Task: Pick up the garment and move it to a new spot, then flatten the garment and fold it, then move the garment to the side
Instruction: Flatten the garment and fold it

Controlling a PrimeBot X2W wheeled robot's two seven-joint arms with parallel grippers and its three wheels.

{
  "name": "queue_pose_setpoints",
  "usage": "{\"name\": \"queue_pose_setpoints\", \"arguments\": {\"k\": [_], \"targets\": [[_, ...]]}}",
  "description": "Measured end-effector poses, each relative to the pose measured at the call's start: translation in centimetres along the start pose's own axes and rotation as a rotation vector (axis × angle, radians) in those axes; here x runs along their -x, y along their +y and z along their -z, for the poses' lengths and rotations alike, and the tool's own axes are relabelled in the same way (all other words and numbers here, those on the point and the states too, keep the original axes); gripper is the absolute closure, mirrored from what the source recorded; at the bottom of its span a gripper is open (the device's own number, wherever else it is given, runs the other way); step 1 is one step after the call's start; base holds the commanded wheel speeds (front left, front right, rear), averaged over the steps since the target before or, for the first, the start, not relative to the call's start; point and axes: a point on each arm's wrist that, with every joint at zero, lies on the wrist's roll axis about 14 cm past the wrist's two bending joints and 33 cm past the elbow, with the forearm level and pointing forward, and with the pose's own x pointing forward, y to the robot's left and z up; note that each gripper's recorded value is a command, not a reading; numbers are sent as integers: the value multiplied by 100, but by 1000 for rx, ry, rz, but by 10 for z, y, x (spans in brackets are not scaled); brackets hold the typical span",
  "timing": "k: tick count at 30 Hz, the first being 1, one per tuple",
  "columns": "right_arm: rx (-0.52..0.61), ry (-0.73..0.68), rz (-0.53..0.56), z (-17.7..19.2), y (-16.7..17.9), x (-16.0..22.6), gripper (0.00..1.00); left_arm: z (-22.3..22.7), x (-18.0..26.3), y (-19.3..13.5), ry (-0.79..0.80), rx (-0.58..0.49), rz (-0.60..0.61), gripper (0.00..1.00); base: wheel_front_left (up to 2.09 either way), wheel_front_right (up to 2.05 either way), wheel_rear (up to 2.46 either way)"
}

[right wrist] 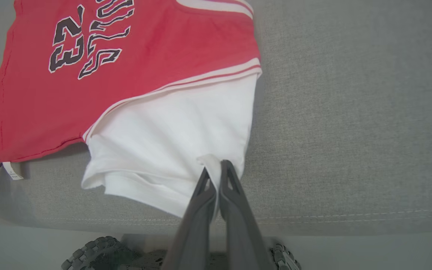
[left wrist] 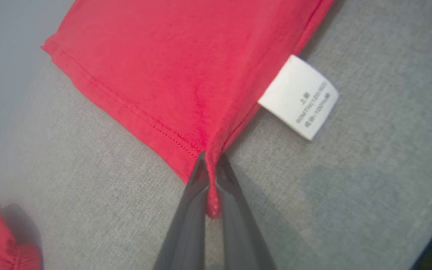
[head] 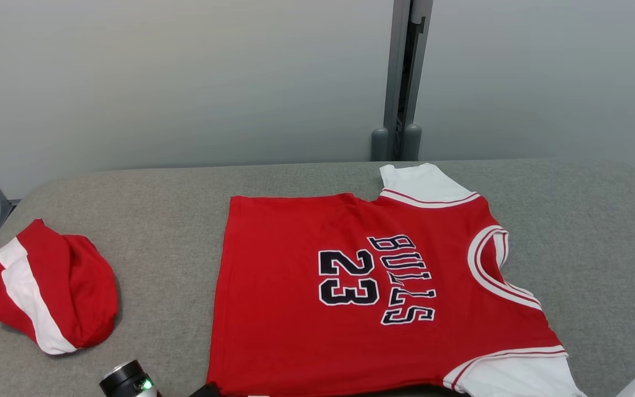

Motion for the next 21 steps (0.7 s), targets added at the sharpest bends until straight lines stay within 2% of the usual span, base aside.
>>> {"name": "queue_pose_setpoints", "arguments": {"k": [16, 21], "targets": [[41, 42, 36, 9, -8, -2, 100, 1, 34, -15, 32, -3, 55, 100, 0, 0, 0], [46, 96, 35, 22, -9, -2, 100, -7, 48, -25, 31, -8, 84, 100, 0, 0, 0]]}}
